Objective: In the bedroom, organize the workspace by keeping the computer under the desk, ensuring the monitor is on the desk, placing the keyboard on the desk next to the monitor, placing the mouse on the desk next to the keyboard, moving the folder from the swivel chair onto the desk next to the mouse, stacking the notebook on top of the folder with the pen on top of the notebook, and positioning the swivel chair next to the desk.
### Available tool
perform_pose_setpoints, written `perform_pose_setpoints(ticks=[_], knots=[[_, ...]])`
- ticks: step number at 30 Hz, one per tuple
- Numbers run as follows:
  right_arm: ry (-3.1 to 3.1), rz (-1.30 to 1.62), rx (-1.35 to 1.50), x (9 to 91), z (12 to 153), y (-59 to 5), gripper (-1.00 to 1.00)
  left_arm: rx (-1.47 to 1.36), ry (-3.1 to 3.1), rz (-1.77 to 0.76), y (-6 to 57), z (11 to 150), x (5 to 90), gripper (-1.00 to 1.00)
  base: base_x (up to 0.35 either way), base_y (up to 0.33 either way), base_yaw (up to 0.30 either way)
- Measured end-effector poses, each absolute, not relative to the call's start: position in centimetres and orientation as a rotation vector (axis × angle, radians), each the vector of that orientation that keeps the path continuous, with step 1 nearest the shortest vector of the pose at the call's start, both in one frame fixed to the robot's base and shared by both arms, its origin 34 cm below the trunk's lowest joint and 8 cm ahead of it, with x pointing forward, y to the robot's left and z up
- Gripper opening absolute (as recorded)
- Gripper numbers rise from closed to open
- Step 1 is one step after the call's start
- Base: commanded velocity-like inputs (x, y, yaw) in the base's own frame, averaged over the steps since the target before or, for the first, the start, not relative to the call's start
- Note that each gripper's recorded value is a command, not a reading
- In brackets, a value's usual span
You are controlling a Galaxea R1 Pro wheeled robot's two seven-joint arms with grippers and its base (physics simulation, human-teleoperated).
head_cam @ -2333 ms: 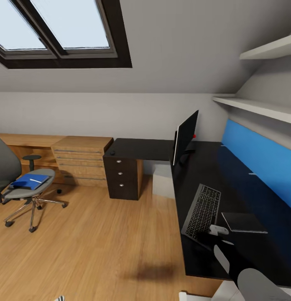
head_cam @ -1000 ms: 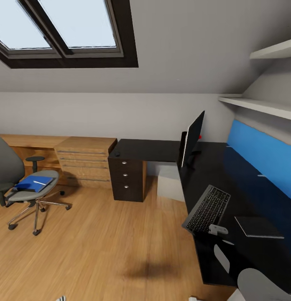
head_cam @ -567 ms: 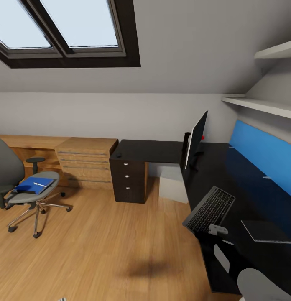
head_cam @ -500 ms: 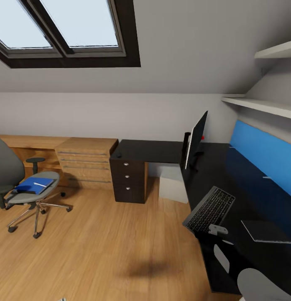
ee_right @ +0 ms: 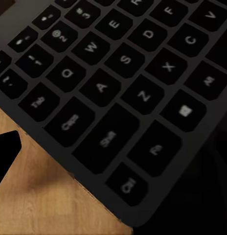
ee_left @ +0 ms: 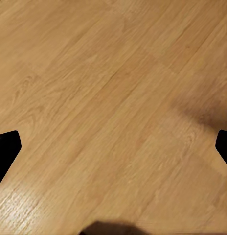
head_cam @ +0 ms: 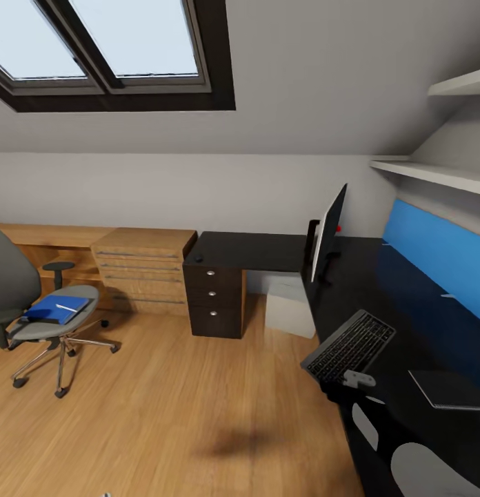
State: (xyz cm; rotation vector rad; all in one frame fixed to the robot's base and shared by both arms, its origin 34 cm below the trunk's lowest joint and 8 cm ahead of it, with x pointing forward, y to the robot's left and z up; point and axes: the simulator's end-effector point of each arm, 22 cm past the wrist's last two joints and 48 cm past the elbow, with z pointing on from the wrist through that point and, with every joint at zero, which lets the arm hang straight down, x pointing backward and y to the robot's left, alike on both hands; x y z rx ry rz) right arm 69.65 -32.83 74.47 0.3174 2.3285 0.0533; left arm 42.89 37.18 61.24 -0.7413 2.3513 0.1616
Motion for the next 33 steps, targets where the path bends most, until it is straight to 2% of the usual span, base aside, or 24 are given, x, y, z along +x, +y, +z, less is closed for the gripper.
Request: perform_pose_setpoints(ticks=[15, 33], knots=[[2.328, 0.053, 0.317, 69.66, 74.48, -32.83, 1.0, -0.737, 2.35, 0.161, 37.12, 61.26, 42.92, 1.0, 0.003, 0.072, 0.0], [2.328, 0.052, 0.317, 69.63, 74.52, -32.93, 1.0, -0.737, 2.351, 0.161, 37.11, 61.27, 42.89, 1.0, 0.131, 0.102, 0.0]])
